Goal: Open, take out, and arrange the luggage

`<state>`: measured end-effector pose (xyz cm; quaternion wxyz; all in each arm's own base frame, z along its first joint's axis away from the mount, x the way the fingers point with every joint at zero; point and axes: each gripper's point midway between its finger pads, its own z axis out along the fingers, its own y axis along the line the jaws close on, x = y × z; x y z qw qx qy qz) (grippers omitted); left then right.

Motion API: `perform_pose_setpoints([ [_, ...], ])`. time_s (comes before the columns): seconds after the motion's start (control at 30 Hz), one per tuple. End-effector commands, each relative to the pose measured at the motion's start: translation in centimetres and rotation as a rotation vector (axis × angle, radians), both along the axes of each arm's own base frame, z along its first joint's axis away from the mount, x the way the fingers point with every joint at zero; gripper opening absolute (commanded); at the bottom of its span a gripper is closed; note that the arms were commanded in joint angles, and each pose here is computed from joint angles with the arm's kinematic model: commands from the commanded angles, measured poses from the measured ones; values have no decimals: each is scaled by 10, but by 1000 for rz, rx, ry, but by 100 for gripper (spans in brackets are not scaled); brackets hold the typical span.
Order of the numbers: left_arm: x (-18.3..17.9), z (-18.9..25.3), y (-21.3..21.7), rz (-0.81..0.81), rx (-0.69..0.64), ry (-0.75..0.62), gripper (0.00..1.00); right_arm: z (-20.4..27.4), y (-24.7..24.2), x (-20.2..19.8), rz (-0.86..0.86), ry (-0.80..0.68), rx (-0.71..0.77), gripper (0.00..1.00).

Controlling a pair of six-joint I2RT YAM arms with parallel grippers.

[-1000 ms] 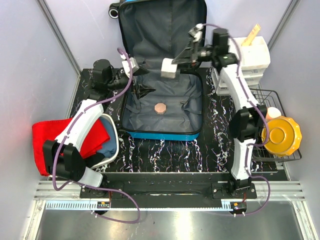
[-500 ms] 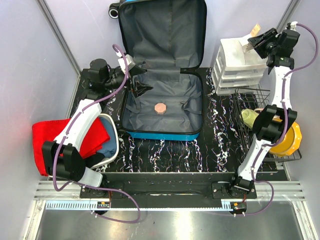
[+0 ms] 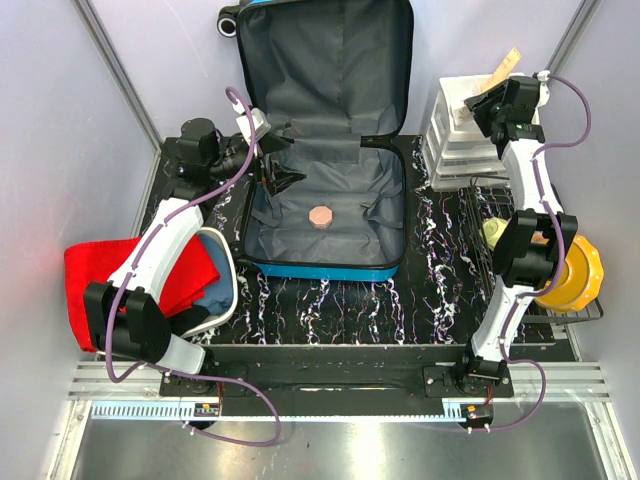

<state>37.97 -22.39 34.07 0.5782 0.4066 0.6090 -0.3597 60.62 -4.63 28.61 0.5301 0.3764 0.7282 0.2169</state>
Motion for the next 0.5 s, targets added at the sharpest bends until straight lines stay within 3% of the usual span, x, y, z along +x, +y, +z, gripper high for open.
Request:
perform_pose_setpoints([
  [0.0,3,23,0,9,-19,-53,96,65,-10,-13,-111,-140,3,2],
  [0.07,5,21,-1,6,-16,-50,96,61,-14,-13,-133,-126,-1,3],
  [0.17,4,21,-1,4,-15,-48,96,54,-18,-14,-157,-92,-8,13],
  [0.2,6,20,0,9,-14,-44,96,53,-18,-13,-156,-88,-6,26],
  [0.3,5,20,0,7,-13,-42,96,52,-14,-13,-137,-79,6,47],
  [0.37,5,20,0,6,-13,-41,96,53,-11,-13,-116,-78,3,67],
  [0.47,4,21,0,7,-16,-41,96,63,-10,-17,-110,-97,-6,79],
])
